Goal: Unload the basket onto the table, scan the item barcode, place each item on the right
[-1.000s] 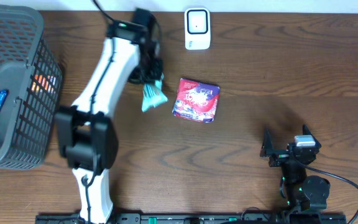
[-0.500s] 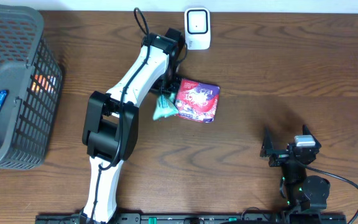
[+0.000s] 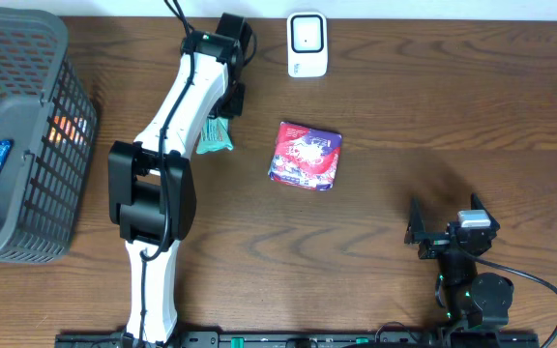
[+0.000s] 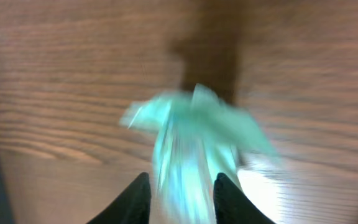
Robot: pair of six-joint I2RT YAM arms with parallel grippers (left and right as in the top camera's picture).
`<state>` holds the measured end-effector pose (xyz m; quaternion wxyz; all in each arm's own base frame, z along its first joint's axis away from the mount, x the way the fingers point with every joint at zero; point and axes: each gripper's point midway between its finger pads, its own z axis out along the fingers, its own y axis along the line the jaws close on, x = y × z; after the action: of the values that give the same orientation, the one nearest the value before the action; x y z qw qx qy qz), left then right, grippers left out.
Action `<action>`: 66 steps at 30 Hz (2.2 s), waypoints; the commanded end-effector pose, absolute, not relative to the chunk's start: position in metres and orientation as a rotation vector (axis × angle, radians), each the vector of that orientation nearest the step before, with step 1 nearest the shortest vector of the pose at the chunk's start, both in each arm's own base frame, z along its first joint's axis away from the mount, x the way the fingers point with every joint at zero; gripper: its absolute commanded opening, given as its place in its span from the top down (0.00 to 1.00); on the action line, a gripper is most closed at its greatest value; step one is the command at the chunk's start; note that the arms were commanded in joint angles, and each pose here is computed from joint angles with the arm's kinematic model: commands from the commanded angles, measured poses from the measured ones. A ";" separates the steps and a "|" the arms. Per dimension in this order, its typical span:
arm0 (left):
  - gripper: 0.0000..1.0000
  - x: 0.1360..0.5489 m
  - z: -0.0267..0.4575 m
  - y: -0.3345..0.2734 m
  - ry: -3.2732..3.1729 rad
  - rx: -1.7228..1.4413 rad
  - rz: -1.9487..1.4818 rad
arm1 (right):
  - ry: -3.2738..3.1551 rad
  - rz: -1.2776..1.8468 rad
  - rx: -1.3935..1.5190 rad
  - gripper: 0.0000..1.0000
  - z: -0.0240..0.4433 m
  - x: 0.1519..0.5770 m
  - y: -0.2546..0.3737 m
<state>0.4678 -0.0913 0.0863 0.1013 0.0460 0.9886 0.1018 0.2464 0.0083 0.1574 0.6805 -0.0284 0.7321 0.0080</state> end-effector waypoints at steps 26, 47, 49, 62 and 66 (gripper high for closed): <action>0.34 0.380 0.073 -0.188 3.152 0.332 -0.258 | 1.644 0.016 -0.074 0.01 0.157 0.246 0.009; 0.92 0.387 0.039 -0.231 3.043 0.292 -0.703 | 1.645 0.016 -0.075 0.01 0.156 0.246 0.009; 0.93 0.398 0.040 -0.229 3.019 0.202 -0.713 | 1.645 0.017 -0.075 0.01 0.156 0.246 0.009; 0.92 0.457 0.074 -0.236 2.789 -0.081 -1.020 | 1.645 0.016 -0.075 0.01 0.156 0.246 0.009; 0.93 0.444 0.071 -0.246 2.814 0.024 -1.008 | 1.645 0.017 -0.075 0.01 0.156 0.246 0.009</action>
<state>0.4543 -0.2286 0.0594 0.0811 -0.0250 0.9451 -0.3155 0.2464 0.0083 0.1574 0.6805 -0.0285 0.7321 0.0081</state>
